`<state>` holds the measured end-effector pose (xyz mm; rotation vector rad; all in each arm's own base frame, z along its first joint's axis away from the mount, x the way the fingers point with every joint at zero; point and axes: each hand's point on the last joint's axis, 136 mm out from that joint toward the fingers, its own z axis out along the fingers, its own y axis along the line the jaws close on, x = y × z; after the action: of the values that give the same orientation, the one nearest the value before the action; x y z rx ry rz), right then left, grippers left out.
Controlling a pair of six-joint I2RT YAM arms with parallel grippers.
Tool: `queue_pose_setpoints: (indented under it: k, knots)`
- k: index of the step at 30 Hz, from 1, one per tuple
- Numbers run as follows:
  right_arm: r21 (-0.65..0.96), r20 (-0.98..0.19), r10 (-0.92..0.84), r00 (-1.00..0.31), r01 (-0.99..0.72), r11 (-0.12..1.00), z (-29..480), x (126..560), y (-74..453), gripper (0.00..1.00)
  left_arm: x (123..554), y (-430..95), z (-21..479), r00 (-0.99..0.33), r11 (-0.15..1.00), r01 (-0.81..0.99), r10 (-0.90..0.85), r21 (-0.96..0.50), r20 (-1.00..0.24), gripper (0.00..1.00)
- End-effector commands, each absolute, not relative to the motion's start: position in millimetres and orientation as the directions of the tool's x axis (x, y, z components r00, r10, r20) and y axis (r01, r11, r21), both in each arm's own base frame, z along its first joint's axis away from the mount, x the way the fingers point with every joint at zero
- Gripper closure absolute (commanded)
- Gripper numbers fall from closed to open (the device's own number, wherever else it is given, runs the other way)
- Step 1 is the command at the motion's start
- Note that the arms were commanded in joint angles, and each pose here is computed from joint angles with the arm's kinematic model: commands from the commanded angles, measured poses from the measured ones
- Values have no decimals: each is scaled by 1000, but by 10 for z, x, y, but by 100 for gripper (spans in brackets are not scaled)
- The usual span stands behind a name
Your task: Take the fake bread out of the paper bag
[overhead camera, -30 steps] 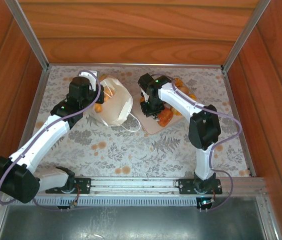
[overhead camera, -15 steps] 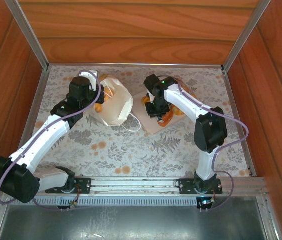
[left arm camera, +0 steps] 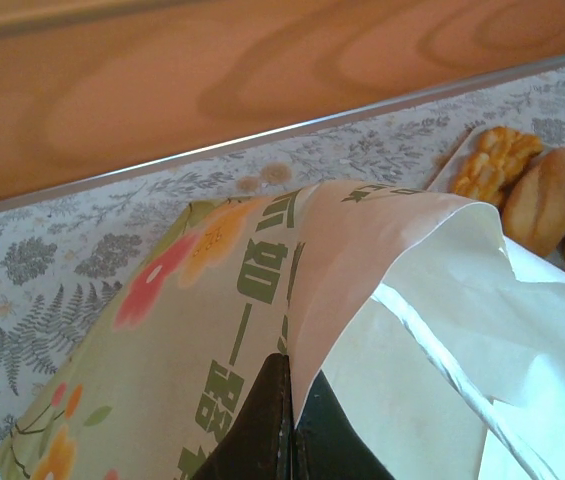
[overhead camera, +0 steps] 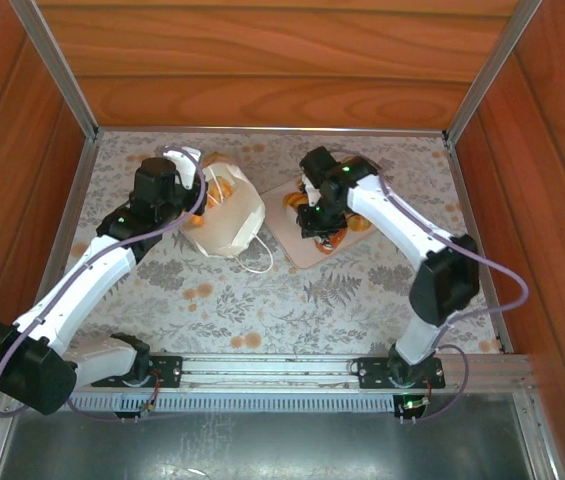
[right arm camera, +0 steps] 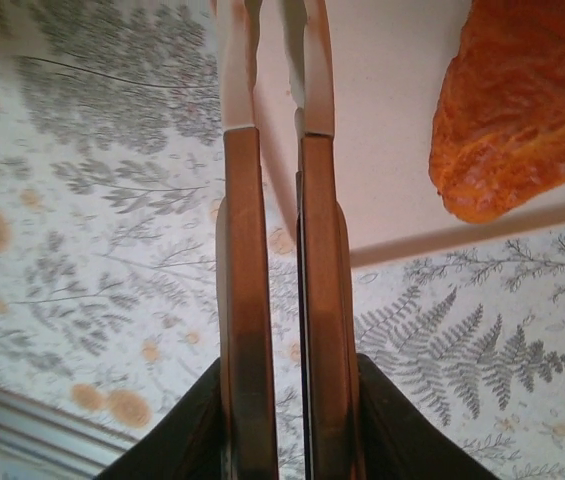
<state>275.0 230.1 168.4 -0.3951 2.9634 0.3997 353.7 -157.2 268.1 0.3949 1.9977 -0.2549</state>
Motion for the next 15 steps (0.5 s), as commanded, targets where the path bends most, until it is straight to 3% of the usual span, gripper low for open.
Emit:
queue_pose_setpoints:
  k: [1, 8, 15]
  knots:
    - [317, -205, -158, -966, -218, 923, 2050, 2549, 2199, 68, 3466, -1573, 2611, -389, 897, 439, 244, 54, -888, 100]
    - [542, -359, -96, -928, -291, 788, 2605, 2184, 2370, 65, 3355, -1725, 2439, -372, 835, 547, 300, 53, -879, 100]
    - [527, -462, -79, -884, -345, 777, 2646, 2086, 2315, 65, 3161, -1772, 2330, -299, 763, 636, 382, 116, -874, 100]
